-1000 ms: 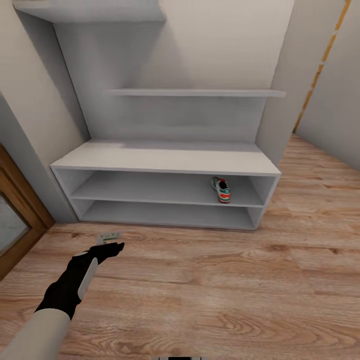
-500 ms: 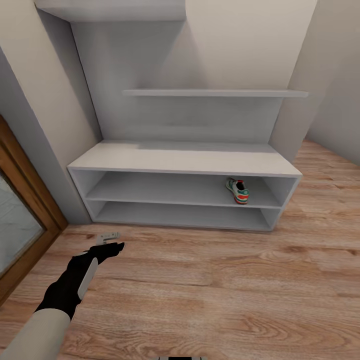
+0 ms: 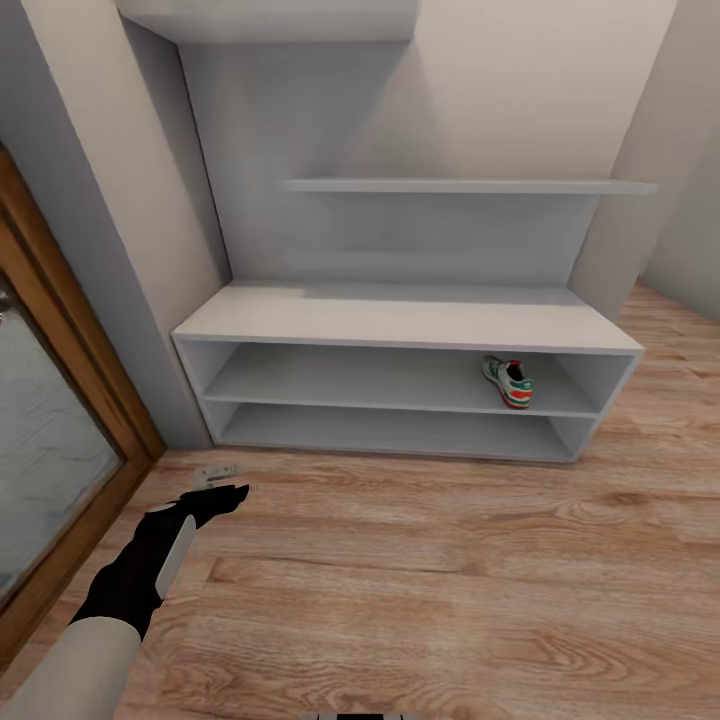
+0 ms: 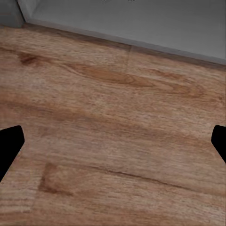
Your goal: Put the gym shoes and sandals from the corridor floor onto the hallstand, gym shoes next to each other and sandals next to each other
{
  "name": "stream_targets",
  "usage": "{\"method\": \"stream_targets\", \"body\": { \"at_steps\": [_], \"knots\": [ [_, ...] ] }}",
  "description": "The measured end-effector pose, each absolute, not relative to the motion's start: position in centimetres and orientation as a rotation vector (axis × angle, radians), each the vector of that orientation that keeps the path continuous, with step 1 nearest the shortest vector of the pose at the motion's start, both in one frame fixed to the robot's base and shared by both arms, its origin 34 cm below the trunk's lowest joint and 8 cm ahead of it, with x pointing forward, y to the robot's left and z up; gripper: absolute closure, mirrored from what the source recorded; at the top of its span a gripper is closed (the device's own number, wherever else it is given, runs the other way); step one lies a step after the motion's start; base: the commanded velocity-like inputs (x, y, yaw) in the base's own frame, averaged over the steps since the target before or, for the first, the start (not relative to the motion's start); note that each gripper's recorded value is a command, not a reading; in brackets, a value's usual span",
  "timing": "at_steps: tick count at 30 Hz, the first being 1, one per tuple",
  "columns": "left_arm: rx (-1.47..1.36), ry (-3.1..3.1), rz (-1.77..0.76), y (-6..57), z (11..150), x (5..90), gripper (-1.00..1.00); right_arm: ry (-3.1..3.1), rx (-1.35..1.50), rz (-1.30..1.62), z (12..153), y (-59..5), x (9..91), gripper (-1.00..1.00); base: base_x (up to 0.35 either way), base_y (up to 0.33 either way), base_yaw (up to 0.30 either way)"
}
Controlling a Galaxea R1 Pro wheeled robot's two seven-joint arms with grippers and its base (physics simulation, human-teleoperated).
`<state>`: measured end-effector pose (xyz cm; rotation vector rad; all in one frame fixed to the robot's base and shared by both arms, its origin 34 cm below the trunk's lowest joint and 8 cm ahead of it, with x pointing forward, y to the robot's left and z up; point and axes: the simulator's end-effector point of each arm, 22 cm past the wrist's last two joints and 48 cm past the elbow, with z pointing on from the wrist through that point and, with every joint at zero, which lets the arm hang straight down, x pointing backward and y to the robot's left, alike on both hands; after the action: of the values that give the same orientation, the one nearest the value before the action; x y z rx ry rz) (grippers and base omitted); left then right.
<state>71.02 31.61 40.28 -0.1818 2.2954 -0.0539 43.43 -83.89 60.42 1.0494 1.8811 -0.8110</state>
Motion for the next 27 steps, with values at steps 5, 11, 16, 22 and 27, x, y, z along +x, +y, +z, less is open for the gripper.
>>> {"method": "stream_targets", "body": {
  "at_steps": [5,11,16,22,27],
  "knots": [
    [-0.182,2.295,-0.054,31.6,40.3,71.0,-1.0,1.881,1.049,-0.81,60.4,-83.9,43.4,1.0,0.0,0.35,0.0],
    [-0.18,2.296,-0.054,31.6,40.3,71.0,-1.0,1.881,1.049,-0.811,60.4,-83.9,43.4,1.0,0.0,0.35,0.0],
    [-0.181,2.296,-0.054,31.6,40.3,71.0,-1.0,1.882,1.049,-0.811,60.4,-83.9,43.4,1.0,0.0,0.35,0.0],
    [-0.084,2.266,-0.257,27.6,41.2,71.4,-1.0,1.889,1.052,-0.802,59.8,-83.5,43.6,1.0,0.0,0.061,0.0],
    [0.285,2.009,-0.77,20.0,47.1,69.6,-1.0,1.898,1.055,-0.786,59.1,-83.0,43.8,1.0,0.0,0.005,0.0]
  ]
}}
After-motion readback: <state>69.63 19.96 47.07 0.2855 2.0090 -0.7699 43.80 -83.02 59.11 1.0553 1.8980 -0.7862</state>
